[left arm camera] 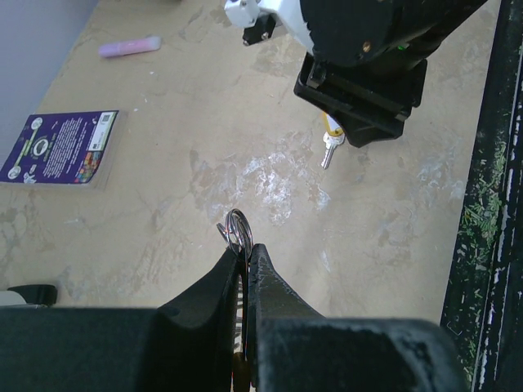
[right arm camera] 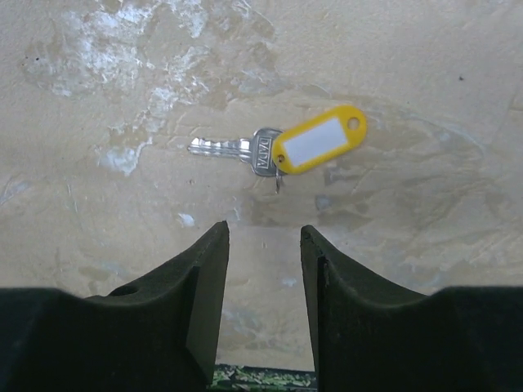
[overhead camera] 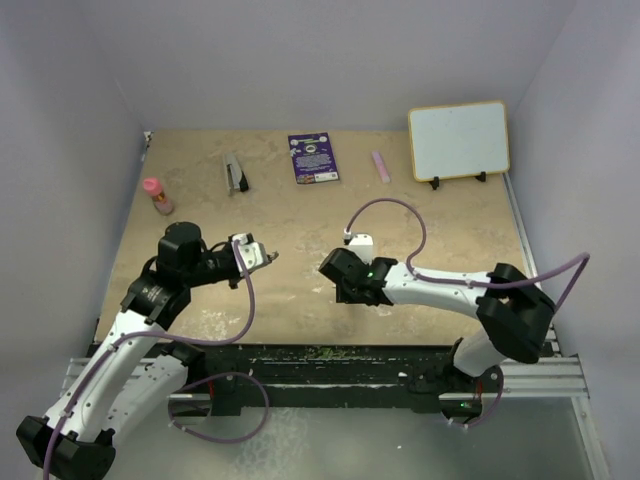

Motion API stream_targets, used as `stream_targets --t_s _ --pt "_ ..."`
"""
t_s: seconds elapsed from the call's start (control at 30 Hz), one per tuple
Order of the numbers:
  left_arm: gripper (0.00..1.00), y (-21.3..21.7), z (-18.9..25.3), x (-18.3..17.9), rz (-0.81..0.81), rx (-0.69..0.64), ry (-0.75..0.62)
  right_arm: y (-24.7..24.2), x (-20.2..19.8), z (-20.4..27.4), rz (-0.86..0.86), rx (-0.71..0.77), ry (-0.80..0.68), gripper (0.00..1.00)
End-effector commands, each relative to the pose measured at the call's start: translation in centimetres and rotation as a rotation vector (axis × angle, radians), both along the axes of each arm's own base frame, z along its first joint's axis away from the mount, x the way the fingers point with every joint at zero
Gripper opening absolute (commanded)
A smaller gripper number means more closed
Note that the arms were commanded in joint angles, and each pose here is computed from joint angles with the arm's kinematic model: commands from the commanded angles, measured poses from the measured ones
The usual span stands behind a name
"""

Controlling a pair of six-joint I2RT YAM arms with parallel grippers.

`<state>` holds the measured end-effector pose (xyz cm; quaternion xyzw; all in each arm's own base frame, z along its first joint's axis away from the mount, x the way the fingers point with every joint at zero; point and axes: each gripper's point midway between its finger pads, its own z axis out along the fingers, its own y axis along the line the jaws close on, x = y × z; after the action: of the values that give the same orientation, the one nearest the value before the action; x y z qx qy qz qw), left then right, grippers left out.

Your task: Put the keys on the keyring

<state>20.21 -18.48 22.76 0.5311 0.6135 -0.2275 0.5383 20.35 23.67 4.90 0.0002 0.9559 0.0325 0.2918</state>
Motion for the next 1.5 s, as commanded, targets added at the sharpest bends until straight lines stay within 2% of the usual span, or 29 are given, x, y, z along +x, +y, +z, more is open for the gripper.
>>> stream_targets --t_s 0.0,0.53,0.63,0.67,0.73,0.77,0.9,1.17,1.27,1.37,1.47 --pt "0.04 0.0 1.2 0.3 0.013 -0.025 -0.046 1.6 1.9 0.7 0.007 0.029 -0.032 0.44" --pt "0.04 0.1 1.5 0.3 0.016 -0.031 -0.061 1.0 3.0 -1.8 0.014 -0.011 0.007 0.38" --pt "0.04 0.1 1.5 0.3 0.018 -0.03 -0.061 0.9 3.0 -2.1 0.017 -0.011 0.012 0.34" --pt "0.04 0.1 1.5 0.3 0.019 -0.03 -0.062 0.8 3.0 -2.2 0.015 -0.014 0.013 0.31" --pt "0.04 0.1 1.4 0.4 0.019 -0.03 -0.06 0.6 2.9 -2.6 0.012 -0.024 0.019 0.11" --pt "0.04 0.1 1.5 0.4 0.017 -0.031 -0.061 0.4 2.9 -2.7 0.008 -0.029 0.02 0.07" --pt "0.04 0.1 1.5 0.4 0.019 -0.032 -0.064 0.1 2.7 -2.9 0.012 -0.041 0.026 0.0" --pt "0.04 0.0 2.1 0.5 0.013 -0.036 -0.074 -1.0 3.1 -0.2 0.054 -0.052 -0.052 0.0" --pt "0.04 -0.2 2.5 0.4 -0.011 -0.033 -0.092 1.2 2.6 3.7 0.215 0.091 -0.126 0.0" --pt "0.04 -0.7 2.7 0.0 -0.061 -0.038 -0.098 3.9 1.2 9.5 0.413 0.314 -0.248 0.0" --pt "0.04 -1.7 2.6 -1.4 -0.173 -0.055 -0.1 4.9 -1.1 14.8 0.555 0.493 -0.349 0.0"
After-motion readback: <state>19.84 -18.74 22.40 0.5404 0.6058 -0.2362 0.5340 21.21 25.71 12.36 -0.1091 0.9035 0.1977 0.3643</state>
